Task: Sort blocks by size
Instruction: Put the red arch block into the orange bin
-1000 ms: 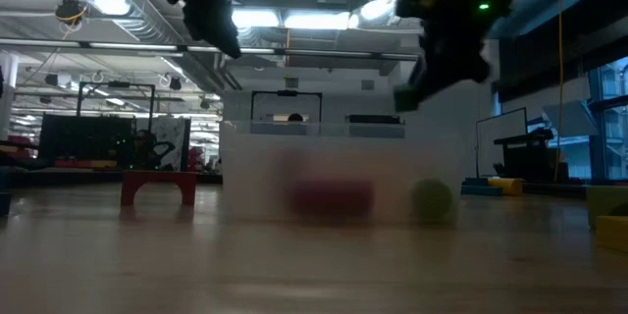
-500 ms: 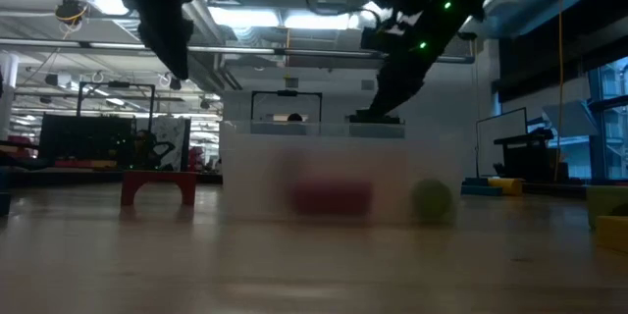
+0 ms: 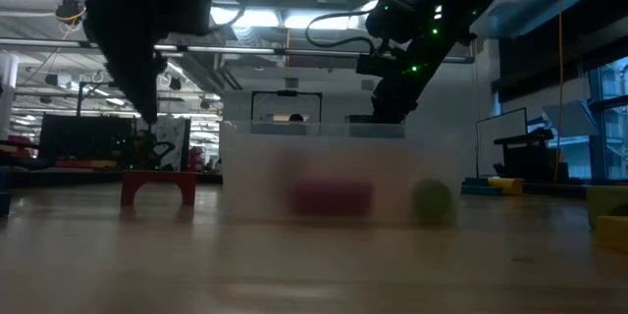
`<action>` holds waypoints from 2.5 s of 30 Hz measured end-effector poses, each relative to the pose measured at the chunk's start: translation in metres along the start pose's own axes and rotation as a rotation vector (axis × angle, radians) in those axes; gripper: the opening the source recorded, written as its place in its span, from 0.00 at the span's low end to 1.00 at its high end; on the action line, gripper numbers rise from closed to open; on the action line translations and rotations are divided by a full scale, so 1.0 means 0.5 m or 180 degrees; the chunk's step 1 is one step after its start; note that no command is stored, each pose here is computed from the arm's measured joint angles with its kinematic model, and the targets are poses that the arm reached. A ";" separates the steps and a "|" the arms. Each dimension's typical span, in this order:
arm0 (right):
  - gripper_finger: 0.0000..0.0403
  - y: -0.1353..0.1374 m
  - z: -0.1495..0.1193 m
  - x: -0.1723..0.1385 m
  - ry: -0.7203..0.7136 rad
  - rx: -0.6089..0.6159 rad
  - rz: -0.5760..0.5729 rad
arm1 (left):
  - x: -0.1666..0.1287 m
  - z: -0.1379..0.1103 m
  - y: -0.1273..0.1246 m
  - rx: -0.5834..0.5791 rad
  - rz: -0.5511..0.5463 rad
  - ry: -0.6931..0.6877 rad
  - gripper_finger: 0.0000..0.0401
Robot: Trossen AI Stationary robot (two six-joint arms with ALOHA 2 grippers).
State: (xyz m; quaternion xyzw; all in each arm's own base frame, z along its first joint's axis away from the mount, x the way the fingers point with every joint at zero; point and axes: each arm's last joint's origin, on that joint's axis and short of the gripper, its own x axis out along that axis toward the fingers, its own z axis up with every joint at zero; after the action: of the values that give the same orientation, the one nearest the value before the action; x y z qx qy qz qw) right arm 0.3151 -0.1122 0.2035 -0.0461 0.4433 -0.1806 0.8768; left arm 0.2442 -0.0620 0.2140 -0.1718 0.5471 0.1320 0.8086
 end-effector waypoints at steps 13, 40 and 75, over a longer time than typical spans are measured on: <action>0.56 -0.012 0.014 -0.064 -0.0225 0.0020 -0.0016 | 0.080 -0.020 0.008 0.0098 0.0025 -0.0112 0.48; 0.56 -0.056 -0.026 -0.311 -0.0524 0.0044 -0.0562 | 0.130 -0.056 0.040 0.0196 0.0036 -0.0306 0.38; 0.56 -0.103 -0.237 -0.164 0.0387 0.1331 -0.0704 | 0.002 0.155 0.091 0.0388 -0.0201 -0.1746 0.31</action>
State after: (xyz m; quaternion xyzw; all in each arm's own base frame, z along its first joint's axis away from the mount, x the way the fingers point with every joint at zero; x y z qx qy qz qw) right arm 0.1623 -0.1214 0.2067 0.0990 0.4404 -0.3659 0.8139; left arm 0.2913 0.0118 0.2334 -0.0976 0.3091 0.1150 0.9390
